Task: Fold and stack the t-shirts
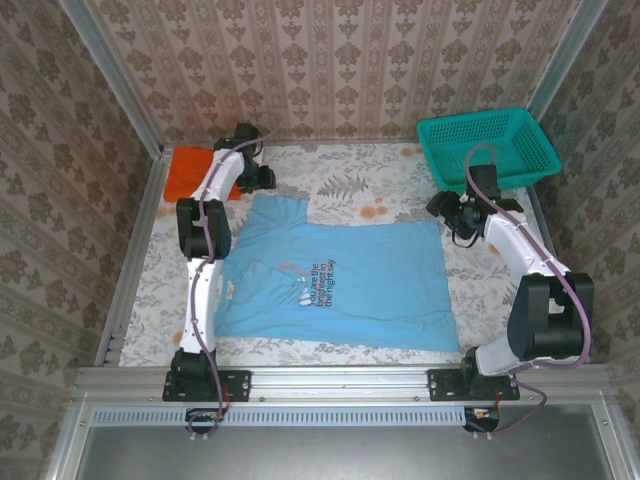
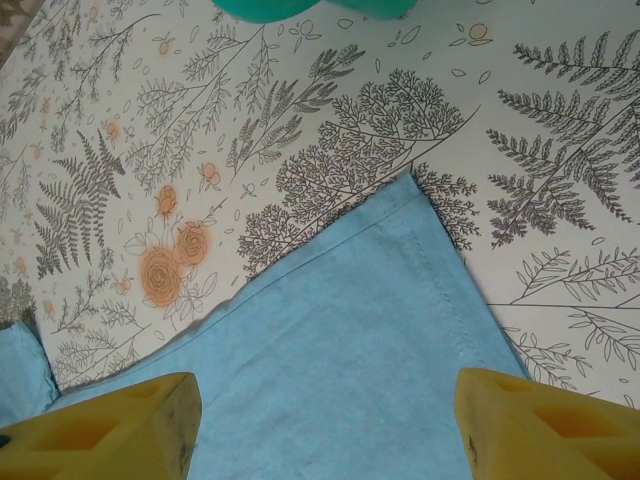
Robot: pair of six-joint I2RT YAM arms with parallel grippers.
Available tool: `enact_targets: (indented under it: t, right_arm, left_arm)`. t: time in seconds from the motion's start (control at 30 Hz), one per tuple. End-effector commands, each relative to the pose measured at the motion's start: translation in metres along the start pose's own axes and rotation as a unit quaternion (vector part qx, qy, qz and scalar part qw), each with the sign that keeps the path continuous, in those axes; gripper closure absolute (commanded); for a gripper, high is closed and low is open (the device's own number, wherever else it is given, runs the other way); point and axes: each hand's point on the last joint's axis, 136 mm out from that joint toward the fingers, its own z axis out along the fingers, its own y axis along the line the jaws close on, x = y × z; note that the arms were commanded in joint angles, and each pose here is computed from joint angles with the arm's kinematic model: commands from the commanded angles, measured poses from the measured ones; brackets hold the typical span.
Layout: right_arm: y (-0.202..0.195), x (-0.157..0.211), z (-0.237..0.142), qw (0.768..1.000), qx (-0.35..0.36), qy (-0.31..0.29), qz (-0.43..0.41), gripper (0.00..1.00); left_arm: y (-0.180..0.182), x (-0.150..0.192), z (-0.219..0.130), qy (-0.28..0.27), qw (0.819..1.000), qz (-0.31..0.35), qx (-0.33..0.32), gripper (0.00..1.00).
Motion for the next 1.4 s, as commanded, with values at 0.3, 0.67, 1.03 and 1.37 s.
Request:
enact_targets:
  t: [0.3, 0.67, 1.03, 1.37]
  right_arm:
    - [-0.006, 0.003, 0.016, 1.000, 0.002, 0.007, 0.001, 0.33]
    - [-0.013, 0.005, 0.020, 1.000, 0.009, 0.011, 0.007, 0.34]
    - [-0.018, 0.006, 0.028, 1.000, 0.018, 0.022, 0.006, 0.38]
    - [-0.033, -0.005, 0.053, 1.000, 0.000, -0.003, 0.007, 0.51]
  left_arm:
    - [0.014, 0.037, -0.003, 0.062, 0.997, 0.029, -0.038, 0.53]
    - [0.011, 0.052, -0.007, 0.079, 0.996, 0.023, -0.032, 0.55]
    - [0.007, 0.049, -0.001, 0.078, 0.996, 0.019, -0.035, 0.71]
    - [-0.007, 0.038, -0.005, 0.063, 0.998, 0.019, -0.010, 0.88]
